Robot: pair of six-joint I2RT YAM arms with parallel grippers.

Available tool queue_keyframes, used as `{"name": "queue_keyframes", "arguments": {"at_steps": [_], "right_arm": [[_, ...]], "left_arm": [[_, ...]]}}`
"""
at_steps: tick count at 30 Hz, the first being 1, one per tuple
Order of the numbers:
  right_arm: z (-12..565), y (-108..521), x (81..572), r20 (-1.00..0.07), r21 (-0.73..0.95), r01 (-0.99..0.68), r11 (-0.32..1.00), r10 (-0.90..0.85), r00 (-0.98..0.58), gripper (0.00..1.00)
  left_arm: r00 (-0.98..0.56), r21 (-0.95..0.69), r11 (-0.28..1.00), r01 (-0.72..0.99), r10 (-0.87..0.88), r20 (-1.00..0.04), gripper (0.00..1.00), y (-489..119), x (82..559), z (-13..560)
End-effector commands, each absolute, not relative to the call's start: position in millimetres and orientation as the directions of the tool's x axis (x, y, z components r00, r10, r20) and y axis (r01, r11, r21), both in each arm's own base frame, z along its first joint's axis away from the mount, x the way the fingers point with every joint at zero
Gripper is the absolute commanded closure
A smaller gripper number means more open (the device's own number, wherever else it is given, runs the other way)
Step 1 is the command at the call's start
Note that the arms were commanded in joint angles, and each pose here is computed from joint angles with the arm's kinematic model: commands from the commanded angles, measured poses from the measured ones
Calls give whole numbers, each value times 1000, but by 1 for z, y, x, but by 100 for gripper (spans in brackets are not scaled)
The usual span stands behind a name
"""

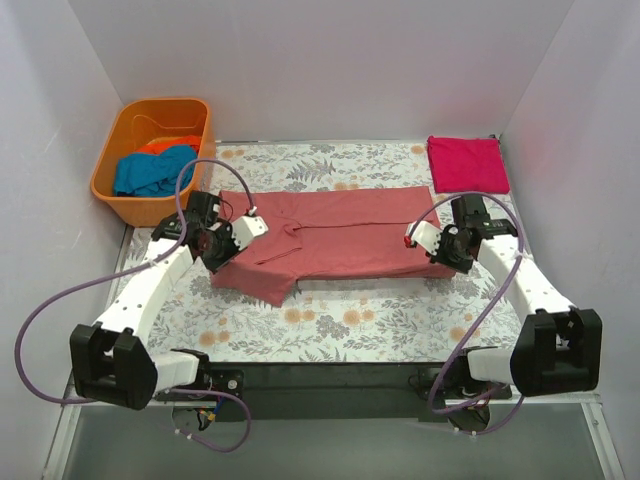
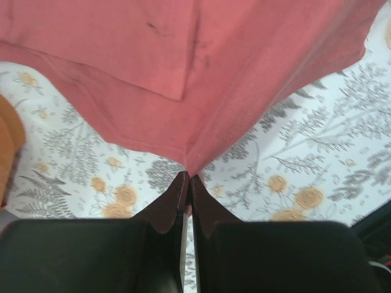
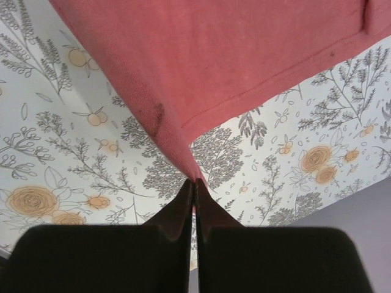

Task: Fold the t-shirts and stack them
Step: Fold the tshirt

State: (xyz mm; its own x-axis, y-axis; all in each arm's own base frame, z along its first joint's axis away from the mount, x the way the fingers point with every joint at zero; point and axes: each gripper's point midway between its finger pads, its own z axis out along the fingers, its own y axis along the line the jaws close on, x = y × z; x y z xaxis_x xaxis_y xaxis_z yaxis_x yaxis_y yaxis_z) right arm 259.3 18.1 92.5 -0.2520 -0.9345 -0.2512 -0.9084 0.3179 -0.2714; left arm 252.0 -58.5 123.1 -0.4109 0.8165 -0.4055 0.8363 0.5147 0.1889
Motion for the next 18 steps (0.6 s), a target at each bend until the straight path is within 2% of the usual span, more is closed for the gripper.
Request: {"name": "queue_keyframes", "arguments": {"at_steps": [1,18], "right_arm": [[106,18,282,-239,-303,-919,251,-954,-182,99],[106,21,372,-195,-326,-925,196,-971,-137,99]], "left_arm": [[-370,284,532,797,804,-466,100,-56,294,150],[-391,312,567,762,788,-476,100,-51,384,135]]}}
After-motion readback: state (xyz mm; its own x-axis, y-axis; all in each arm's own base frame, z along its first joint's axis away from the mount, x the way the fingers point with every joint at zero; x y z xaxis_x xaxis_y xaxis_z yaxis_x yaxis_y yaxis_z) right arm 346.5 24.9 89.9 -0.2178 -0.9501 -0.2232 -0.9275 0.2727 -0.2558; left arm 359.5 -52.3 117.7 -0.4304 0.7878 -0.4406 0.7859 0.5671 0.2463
